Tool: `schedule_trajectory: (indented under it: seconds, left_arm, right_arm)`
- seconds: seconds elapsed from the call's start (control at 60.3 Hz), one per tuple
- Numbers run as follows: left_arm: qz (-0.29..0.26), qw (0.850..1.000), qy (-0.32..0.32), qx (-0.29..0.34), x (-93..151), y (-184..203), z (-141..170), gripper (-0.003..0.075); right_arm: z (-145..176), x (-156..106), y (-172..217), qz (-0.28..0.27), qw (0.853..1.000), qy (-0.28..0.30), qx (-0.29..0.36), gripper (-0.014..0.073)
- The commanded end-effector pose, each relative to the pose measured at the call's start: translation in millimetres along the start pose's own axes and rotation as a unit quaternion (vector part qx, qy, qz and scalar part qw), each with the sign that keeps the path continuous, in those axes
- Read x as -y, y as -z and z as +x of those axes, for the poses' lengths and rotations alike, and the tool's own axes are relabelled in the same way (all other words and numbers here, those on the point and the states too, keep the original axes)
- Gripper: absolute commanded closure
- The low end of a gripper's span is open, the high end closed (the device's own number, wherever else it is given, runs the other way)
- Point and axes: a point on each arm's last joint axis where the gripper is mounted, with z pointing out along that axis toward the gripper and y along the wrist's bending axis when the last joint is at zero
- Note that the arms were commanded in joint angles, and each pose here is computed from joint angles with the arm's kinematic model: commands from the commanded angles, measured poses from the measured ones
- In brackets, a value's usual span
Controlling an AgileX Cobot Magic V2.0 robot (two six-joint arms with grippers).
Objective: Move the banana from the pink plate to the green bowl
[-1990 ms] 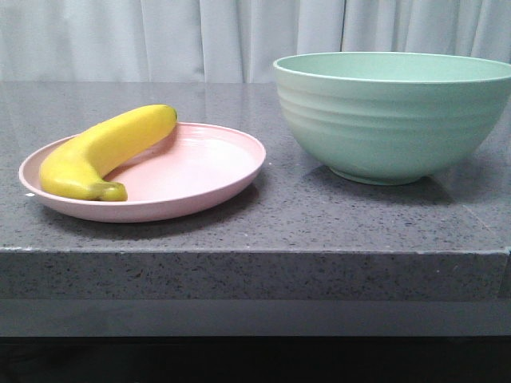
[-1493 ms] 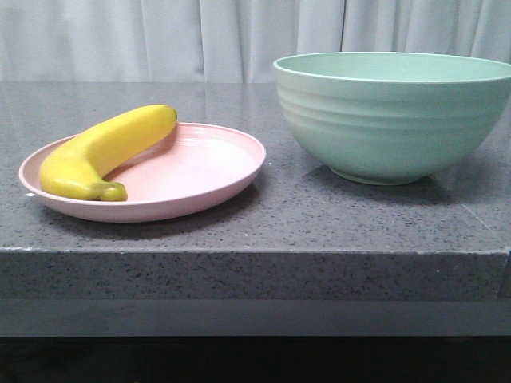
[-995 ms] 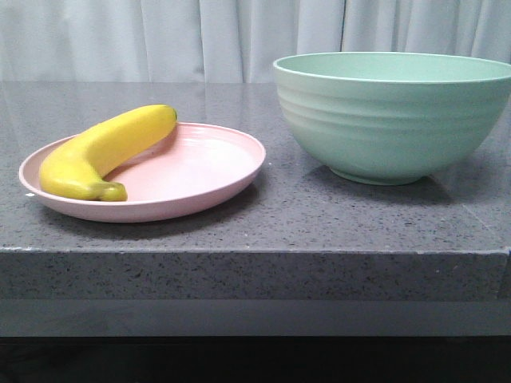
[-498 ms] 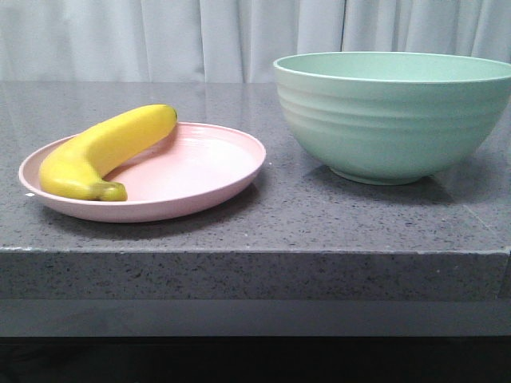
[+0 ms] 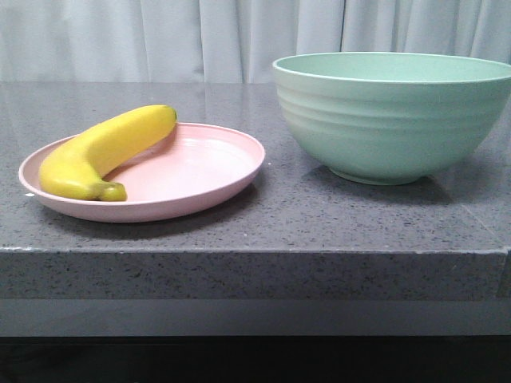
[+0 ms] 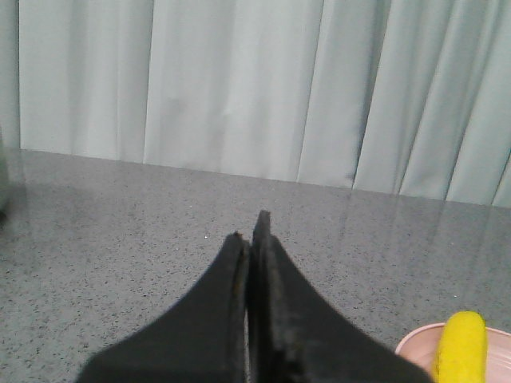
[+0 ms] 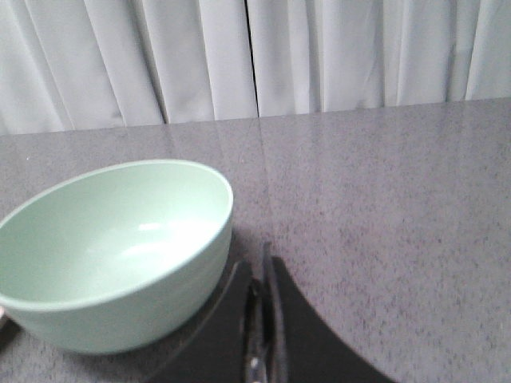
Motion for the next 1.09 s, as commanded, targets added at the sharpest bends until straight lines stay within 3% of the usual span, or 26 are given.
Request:
schedule_trajectory:
  seconds: [0.0,0.133,0.216,0.282,0.398,0.481,0.547,0.73,0.929,1.078]
  left_arm:
    - [0.001,1.0,0.007,0.02,1.7,-14.6,-22.2,0.0741]
    - [0.0,1.0,0.008,0.02,1.9,-23.7,-26.3,0.0736]
    - [0.0,1.0,0.008,0.03,1.9,-23.6,-28.1,0.0663]
    - [0.0,1.0,0.008,0.03,1.9,-23.6,-28.1,0.0527]
    - [0.0,1.0,0.008,0.027,1.7,-23.9,-26.1,0.0209]
    - [0.0,1.0,0.008,0.028,1.7,-23.9,-26.2,0.0093]
    - [0.0,1.0,0.008,0.028,1.7,-23.9,-26.2,0.0084]
    - [0.004,0.999,0.033,0.019,2.6,-24.5,-26.6,0.0103]
    - [0.04,0.994,0.012,-0.098,14.4,-47.4,-31.9,0.0148]
    - [0.103,0.977,-0.011,-0.188,38.9,-78.4,-37.7,0.0148]
  right_arm:
    - [-32.1,-4.2,-12.0,0.0,1.0,0.001,0.028,0.0664]
    - [-40.8,-5.1,-24.2,0.002,1.0,0.0,0.022,0.0664]
    - [-40.7,-5.0,-24.9,0.002,1.0,0.0,0.021,0.0621]
    - [-40.9,-5.1,-24.7,0.002,1.0,0.0,0.022,0.0476]
    - [-41.8,-5.1,-24.7,0.002,1.0,0.0,0.027,0.0167]
    - [-41.9,-5.1,-24.6,0.002,1.0,0.0,0.028,0.0]
    - [-41.9,-5.1,-24.6,0.002,1.0,0.0,0.028,-0.0045]
    - [-41.5,-5.1,-24.9,0.002,1.0,0.0,0.026,-0.0047]
    - [-41.5,-5.1,-24.9,0.002,1.0,0.0,0.026,-0.0047]
    - [-41.5,-5.1,-24.9,0.002,1.0,0.0,0.026,-0.0047]
